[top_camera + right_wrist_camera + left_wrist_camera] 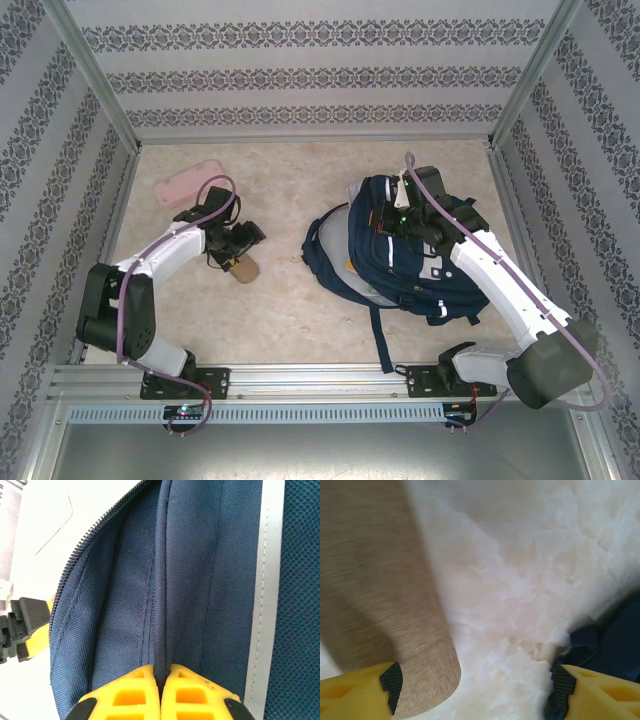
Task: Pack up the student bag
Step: Move the glasses case to the middle-left of the table.
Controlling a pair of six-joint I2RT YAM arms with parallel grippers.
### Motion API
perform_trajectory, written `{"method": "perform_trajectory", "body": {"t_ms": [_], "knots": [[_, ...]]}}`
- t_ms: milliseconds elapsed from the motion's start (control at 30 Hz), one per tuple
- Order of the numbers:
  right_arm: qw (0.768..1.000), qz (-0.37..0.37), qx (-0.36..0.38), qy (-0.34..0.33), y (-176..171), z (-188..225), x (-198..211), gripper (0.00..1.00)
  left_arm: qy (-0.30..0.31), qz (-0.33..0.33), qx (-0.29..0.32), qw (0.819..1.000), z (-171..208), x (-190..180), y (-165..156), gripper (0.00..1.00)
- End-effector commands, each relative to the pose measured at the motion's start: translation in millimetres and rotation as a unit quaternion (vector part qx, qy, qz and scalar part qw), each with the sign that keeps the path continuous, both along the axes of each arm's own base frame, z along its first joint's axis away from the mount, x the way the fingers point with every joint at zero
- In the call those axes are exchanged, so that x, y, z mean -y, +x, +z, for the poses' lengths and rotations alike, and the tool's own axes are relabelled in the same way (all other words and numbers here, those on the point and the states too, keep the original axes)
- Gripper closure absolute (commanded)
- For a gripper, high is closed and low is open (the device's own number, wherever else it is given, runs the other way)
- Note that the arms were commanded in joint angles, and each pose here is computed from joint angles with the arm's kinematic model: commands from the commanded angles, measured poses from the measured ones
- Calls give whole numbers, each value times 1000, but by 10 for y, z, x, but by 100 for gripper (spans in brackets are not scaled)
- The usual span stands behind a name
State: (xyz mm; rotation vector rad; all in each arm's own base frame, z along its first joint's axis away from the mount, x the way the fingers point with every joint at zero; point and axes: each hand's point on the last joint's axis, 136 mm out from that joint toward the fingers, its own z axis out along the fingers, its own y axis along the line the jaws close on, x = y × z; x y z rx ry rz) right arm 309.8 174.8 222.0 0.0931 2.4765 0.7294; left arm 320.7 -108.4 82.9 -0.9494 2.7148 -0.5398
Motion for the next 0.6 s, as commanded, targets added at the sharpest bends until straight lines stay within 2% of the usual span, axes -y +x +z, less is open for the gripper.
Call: {"method": "perform_trajectory", "body": {"t_ms": [0,200,567], "knots": [[998,26,54,37,68,271,-187,100,64,21,-16,998,127,-246,-173,18],[997,31,54,41,91,296,-224,100,132,-2,-51,990,-44,-431,-227,12],[998,24,52,37,50,270,-176,100,177,-137,-120,967,-609,-418,-126,11]]}}
